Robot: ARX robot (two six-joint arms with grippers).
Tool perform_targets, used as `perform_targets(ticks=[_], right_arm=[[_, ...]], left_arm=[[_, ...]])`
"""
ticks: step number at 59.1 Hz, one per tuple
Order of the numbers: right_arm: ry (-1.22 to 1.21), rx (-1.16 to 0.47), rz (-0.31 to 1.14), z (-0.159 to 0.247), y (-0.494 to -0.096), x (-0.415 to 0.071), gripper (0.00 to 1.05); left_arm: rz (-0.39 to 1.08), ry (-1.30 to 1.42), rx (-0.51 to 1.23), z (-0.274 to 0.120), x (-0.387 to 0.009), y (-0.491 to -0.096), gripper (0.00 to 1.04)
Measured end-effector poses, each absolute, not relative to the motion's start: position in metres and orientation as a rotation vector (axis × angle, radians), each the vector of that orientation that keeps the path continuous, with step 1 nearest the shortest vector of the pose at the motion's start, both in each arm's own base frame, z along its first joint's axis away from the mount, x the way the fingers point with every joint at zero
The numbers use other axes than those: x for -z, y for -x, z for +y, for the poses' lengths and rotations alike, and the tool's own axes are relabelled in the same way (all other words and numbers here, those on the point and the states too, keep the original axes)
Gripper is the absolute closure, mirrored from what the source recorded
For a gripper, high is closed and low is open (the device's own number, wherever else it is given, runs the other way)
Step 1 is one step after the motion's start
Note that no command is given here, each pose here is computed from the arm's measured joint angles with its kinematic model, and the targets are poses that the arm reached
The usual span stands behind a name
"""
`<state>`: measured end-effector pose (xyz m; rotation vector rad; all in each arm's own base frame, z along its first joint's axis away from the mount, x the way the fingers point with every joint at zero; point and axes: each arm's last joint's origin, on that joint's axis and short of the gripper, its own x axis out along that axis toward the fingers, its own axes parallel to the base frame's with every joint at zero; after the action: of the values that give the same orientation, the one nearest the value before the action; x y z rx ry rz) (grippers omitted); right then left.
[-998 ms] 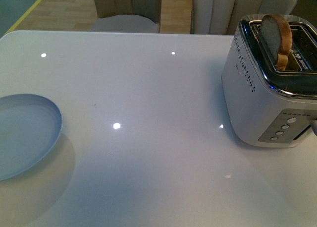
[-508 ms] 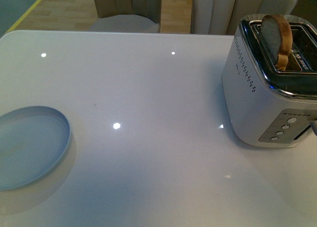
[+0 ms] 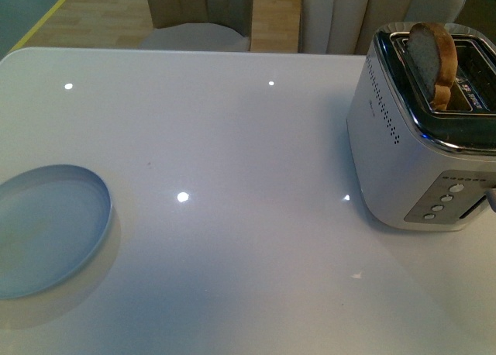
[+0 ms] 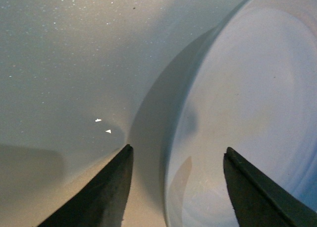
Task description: Left arm holds plate, right arm toasts bread
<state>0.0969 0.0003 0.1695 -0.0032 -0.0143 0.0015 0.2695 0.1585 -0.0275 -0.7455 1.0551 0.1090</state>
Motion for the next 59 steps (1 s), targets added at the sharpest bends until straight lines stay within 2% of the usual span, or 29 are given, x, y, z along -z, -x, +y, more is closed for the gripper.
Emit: perform_targets(ticks=[13, 29, 38, 55, 58, 59], right_arm=[[0.003, -0.002, -0.014, 0.000, -0.097, -0.169, 0.09], [0.003, -0.002, -0.014, 0.000, -0.097, -0.170, 0.09], [0.003, -0.002, -0.014, 0.000, -0.097, -0.169, 0.09], [0.004, -0.001, -0.014, 0.000, -0.097, -0.170, 0.09], [0.003, -0.002, -0.014, 0.000, -0.097, -0.169, 0.09], [0.004, -0.002, -0.014, 0.000, -0.097, -0.170, 0.09]], left_arm=[[1.018, 0.732, -0.101, 0.157, 0.007, -0.273, 0.06], [0.821, 0.677, -0.012, 0.145, -0.087, -0.276, 0.07], [0.713, 0.640, 0.082, 0.110, -0.144, -0.261, 0.07], [0.664, 0.601, 0.180, 0.055, -0.191, -0.206, 0.07], [0.621, 0.557, 0.174, 0.052, -0.195, -0.203, 0.09], [0.554, 0.484, 0.144, 0.050, -0.193, -0.203, 0.12]])
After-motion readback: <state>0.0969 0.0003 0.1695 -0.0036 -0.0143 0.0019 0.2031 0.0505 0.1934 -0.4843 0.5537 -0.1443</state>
